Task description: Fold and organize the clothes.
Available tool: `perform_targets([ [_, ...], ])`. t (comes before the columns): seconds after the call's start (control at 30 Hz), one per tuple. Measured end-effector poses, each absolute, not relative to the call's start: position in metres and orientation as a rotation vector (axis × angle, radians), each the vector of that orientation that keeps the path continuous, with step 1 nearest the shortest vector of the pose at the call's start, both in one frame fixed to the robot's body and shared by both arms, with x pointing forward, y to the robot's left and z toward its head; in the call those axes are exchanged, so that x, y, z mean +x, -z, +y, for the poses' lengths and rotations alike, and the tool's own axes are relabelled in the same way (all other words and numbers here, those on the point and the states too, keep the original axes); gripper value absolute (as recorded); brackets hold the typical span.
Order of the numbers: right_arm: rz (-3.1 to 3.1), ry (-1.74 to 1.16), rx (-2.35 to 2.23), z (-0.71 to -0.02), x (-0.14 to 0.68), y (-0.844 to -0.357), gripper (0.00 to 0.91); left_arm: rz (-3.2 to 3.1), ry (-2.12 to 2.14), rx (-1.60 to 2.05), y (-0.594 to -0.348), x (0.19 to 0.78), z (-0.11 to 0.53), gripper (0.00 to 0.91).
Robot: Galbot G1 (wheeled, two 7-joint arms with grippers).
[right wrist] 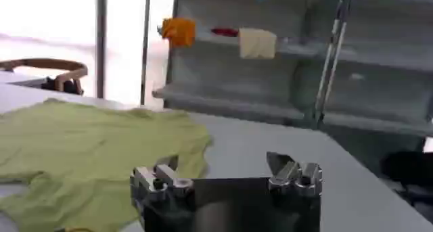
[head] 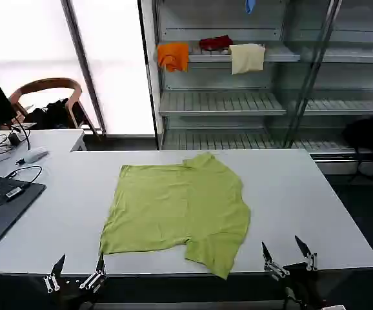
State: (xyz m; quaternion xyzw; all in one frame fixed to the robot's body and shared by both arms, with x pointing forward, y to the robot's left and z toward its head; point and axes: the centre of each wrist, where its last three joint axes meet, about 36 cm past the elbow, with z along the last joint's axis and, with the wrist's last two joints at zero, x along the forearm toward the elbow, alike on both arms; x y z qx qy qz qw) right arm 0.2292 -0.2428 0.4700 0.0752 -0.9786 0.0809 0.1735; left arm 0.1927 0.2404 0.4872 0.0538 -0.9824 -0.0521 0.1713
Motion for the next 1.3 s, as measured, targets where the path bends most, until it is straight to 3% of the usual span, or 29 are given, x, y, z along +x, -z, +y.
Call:
perform_targets([
  [0.43, -2.639, -0.199, 0.322, -0.211, 0.235, -0.473, 0.907, -2.67, 0.098, 0.016, -0.489, 0.217, 0.254, 0.907],
  [0.87, -2.592, -0.194, 0.368, -0.19, 0.248, -0.466, 0.907, -2.626, 0.023, -0.022, -0.472, 0.253, 0.269, 0.907],
  [1.13, -2.575, -0.183, 0.389, -0.181, 0.254, -0.46, 0.907, -2.616, -0.007, -0.019, -0.459, 0.274, 0.277, 0.725],
  [1.3, -2.568, -0.178, 0.395, -0.176, 0.257, -0.456, 0.595, -2.609, -0.019, -0.02, -0.451, 0.282, 0.279, 0.635],
])
